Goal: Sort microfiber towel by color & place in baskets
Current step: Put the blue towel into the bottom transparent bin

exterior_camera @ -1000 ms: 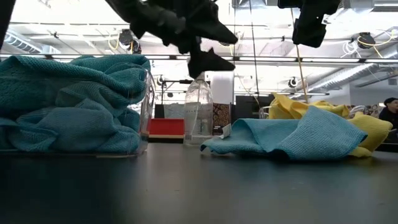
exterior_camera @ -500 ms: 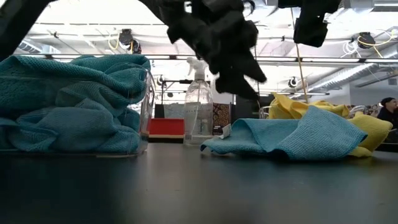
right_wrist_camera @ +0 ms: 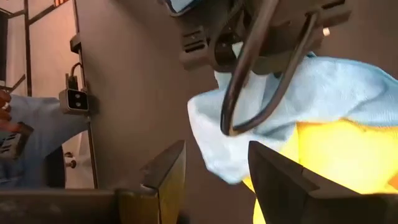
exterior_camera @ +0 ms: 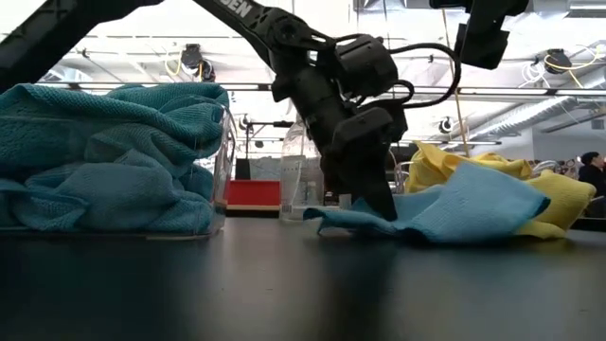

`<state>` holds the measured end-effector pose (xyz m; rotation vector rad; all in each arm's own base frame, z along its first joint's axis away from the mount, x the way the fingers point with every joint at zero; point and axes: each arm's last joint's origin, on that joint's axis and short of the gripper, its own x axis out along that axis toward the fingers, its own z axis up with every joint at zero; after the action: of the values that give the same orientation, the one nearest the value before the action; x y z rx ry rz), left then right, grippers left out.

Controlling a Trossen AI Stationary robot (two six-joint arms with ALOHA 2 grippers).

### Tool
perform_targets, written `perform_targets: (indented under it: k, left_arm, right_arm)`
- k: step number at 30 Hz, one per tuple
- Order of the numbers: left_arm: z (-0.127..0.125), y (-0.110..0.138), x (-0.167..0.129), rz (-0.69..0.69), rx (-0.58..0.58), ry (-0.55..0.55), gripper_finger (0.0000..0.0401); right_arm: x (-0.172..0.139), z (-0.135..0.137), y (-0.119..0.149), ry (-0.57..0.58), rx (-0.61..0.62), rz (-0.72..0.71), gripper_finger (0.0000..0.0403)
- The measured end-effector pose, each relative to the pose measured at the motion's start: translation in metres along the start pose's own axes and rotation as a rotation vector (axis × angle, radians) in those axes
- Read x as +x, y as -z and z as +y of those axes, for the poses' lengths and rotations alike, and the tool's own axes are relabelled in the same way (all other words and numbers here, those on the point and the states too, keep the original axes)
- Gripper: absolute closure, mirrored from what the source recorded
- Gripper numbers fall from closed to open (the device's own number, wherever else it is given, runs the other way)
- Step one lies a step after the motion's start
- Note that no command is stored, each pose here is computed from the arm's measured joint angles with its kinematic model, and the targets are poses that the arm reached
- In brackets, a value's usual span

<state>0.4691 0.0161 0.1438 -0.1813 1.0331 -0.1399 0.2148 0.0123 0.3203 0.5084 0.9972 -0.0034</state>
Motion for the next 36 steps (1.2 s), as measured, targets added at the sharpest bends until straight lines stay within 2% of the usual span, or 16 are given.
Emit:
perform_targets:
  k: [2, 5, 8, 9, 11, 16, 22, 31, 36]
  left_arm:
    - [0.001, 0.0, 0.0, 0.002, -0.002, -0.001, 0.0189]
    - [0.001, -0.001, -0.004, -0.004, 0.005, 0.018, 0.027]
    - [-0.005, -0.008, -0.018, -0.031, 0.05, 0.095, 0.0362]
    - [-0.007, -0.013, -0.026, -0.055, 0.065, 0.119, 0.038]
    - [-0.012, -0.022, -0.043, -0.101, 0.092, 0.142, 0.0386]
    - [-0.018, -0.045, -0.109, -0.222, 0.16, 0.128, 0.0391]
    - [-0.022, -0.054, -0.192, -0.325, 0.203, 0.09, 0.0394]
    - [-0.051, -0.036, -0.308, -0.498, 0.268, 0.087, 0.0396]
    - [-0.069, -0.01, -0.362, -0.547, 0.257, 0.103, 0.0396]
  right_arm:
    - [0.0, -0.001, 0.001, 0.005, 0.0, 0.01, 0.0236]
    - [-0.002, -0.002, 0.005, 0.018, 0.001, 0.038, 0.0236]
    - [-0.006, -0.003, 0.008, 0.023, 0.001, 0.046, 0.0236]
    - [-0.008, -0.003, 0.01, 0.022, 0.0, 0.045, 0.0236]
    - [-0.012, -0.003, 0.011, 0.02, -0.002, 0.035, 0.0236]
    - [-0.023, -0.003, 0.015, 0.031, -0.009, -0.016, 0.0236]
    - [-0.036, -0.004, 0.02, 0.059, -0.013, -0.084, 0.0236]
    - [-0.045, -0.005, 0.023, 0.087, -0.054, -0.143, 0.0236]
    - [-0.047, -0.006, 0.023, 0.103, -0.087, -0.157, 0.0236]
